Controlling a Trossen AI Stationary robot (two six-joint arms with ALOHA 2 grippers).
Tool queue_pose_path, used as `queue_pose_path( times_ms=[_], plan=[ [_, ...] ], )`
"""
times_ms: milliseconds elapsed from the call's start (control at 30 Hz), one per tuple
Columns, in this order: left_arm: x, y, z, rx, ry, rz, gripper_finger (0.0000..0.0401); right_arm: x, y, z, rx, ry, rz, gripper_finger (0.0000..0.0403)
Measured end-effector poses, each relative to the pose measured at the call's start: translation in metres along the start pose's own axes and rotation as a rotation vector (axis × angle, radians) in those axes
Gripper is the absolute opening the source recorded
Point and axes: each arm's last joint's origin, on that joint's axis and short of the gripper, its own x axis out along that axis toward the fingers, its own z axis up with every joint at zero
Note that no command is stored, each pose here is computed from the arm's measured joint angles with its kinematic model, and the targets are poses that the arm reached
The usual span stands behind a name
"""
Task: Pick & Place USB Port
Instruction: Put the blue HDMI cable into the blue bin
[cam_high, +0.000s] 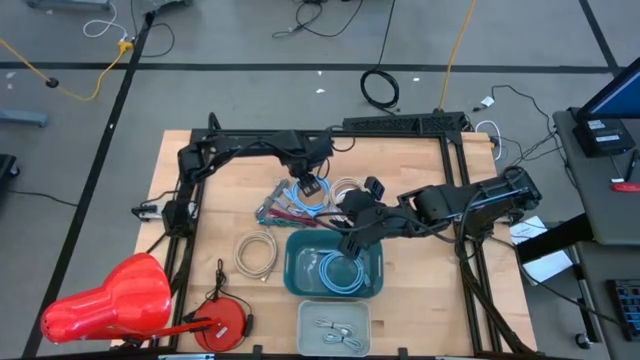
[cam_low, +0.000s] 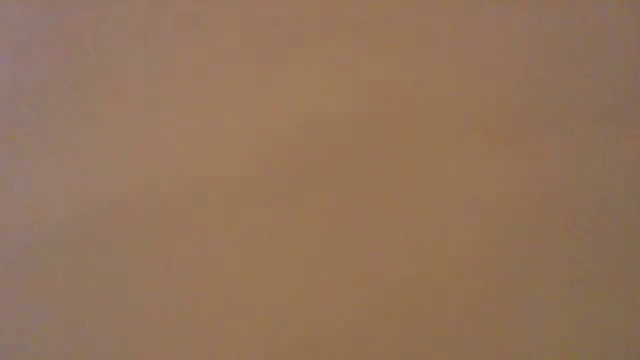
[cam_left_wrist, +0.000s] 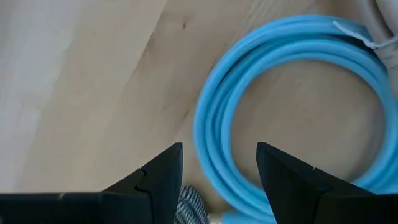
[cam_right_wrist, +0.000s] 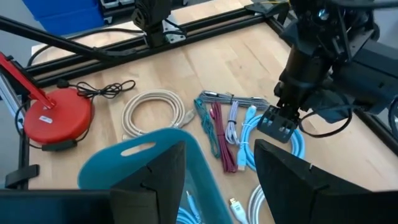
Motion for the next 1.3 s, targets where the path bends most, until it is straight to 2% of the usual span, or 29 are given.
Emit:
queue_pose_path(
  times_ms=[433, 533, 667, 833, 933, 1100, 1200, 1300],
  plan=[
    [0.035, -0.014, -0.002, -0.038, 0.104, 0.037, 0.0202, -0.006, 0.010, -0.005, 0.011, 0.002, 0.030, 0.0180],
    [0.036, -0.017, -0.002, -0.056, 0.101, 0.044, 0.0157, -0.008, 0.012, -0.006, 0.009, 0.001, 0.038, 0.0180],
    [0.034, -0.019, -0.003, -0.071, 0.102, 0.045, 0.0036, -0.009, 0.014, -0.007, 0.009, -0.003, 0.044, 0.0180],
    [0.028, -0.016, -0.007, -0.112, 0.123, 0.061, 0.0029, -0.009, 0.015, -0.008, 0.008, -0.003, 0.046, 0.0180],
    [0.011, -0.011, -0.012, -0.115, 0.111, 0.120, 0.0029, -0.009, 0.015, -0.008, 0.011, -0.003, 0.046, 0.0180],
    [-0.043, -0.002, -0.017, -0.142, -0.030, 0.145, 0.0028, -0.009, 0.015, -0.008, 0.012, -0.003, 0.045, 0.0180],
    [-0.082, 0.002, -0.028, -0.167, -0.113, 0.107, 0.0028, -0.009, 0.015, -0.008, 0.010, -0.003, 0.045, 0.0180],
    [-0.121, -0.004, -0.044, -0.175, -0.192, -0.022, 0.0028, -0.009, 0.014, -0.009, 0.003, 0.005, 0.039, 0.0180]
  ],
)
